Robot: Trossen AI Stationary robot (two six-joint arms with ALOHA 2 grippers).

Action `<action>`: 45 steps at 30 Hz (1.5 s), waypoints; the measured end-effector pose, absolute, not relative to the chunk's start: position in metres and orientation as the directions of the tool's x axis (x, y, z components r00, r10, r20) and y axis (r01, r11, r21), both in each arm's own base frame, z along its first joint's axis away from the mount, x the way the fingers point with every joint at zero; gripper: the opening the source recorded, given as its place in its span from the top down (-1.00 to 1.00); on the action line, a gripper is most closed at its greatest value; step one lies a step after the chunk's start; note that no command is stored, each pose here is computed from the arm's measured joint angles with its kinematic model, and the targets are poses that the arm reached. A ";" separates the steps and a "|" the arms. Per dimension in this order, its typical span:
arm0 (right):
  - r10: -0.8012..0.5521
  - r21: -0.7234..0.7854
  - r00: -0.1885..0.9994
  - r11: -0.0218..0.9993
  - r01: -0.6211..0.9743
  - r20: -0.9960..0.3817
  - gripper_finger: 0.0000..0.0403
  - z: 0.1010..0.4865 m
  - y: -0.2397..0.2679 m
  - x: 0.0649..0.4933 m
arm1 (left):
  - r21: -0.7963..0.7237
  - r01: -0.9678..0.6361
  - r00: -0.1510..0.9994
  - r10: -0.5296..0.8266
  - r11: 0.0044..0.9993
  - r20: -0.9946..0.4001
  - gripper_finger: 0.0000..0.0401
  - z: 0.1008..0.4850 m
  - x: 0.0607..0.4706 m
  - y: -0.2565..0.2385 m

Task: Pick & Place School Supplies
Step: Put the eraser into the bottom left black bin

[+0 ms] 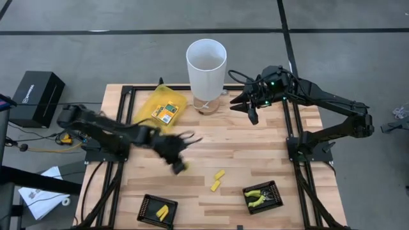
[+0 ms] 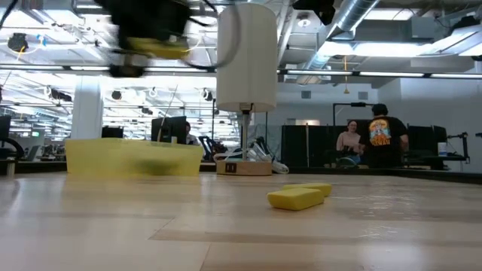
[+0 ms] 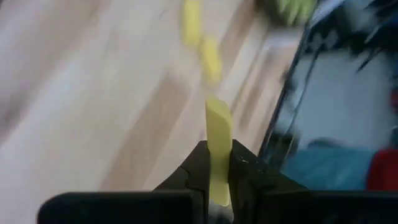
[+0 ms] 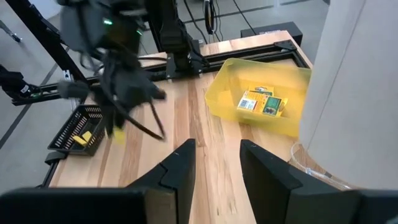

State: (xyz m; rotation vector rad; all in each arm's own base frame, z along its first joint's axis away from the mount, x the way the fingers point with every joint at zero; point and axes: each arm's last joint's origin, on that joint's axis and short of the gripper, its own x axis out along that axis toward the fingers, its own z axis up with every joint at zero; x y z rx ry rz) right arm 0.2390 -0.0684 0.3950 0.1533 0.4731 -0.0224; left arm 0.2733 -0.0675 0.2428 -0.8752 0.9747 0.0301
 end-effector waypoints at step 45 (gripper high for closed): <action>0.008 0.151 0.900 0.987 0.064 -0.435 0.42 0.397 -0.070 0.240 | -0.608 -0.571 0.462 -0.397 0.551 -0.793 0.22 0.206 0.189 -0.197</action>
